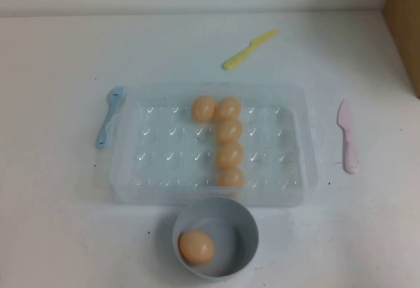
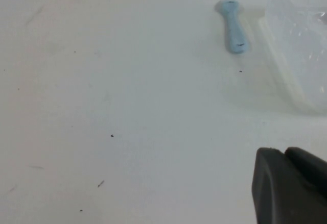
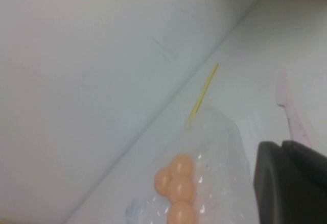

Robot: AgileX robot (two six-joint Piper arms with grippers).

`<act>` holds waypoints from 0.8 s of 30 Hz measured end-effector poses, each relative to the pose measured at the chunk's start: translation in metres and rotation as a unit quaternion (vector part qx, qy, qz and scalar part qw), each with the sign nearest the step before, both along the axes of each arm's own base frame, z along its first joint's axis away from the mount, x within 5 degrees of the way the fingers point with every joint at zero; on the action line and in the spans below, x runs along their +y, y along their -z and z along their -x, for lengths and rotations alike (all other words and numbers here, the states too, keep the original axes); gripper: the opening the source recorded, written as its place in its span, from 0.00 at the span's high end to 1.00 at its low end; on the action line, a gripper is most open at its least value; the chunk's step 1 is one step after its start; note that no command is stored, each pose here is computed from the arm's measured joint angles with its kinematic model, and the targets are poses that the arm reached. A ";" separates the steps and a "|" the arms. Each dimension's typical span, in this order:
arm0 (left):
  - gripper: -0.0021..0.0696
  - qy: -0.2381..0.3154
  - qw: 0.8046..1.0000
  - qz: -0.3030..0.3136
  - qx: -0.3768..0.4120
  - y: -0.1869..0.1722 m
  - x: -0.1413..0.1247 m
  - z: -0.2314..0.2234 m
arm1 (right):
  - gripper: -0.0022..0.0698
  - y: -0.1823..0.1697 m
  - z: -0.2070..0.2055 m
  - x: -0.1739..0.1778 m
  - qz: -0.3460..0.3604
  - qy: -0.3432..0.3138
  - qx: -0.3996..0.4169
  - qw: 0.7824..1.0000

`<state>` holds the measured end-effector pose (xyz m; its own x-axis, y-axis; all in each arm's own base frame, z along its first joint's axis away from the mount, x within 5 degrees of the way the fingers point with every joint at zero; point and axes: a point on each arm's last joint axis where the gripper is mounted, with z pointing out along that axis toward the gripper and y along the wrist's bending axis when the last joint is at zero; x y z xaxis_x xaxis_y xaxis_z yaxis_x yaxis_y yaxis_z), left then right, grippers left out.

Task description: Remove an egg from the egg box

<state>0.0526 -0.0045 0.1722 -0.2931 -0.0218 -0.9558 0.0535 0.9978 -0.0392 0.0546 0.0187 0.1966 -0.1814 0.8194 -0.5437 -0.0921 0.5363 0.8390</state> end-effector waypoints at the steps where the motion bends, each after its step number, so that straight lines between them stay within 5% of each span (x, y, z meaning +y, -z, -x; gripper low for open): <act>1: 0.98 0.000 1.000 0.000 0.000 0.000 0.000 0.000 | 0.99 0.000 0.000 0.000 -0.003 0.000 0.000 1.000; 15: 0.98 0.000 1.000 0.000 0.000 0.000 0.000 0.000 | 0.99 -0.003 -0.002 0.003 0.097 -0.022 -0.004 0.995; 24: 0.98 0.000 1.000 0.000 0.000 0.000 0.000 0.000 | 0.99 -0.086 -0.035 0.016 0.255 -0.141 0.070 0.954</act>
<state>0.0526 -0.0045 0.1722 -0.2931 -0.0218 -0.9558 0.0535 0.9978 -0.0392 0.0900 0.0351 0.2829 -0.4552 0.3631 -0.8130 -0.1992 0.8484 0.4904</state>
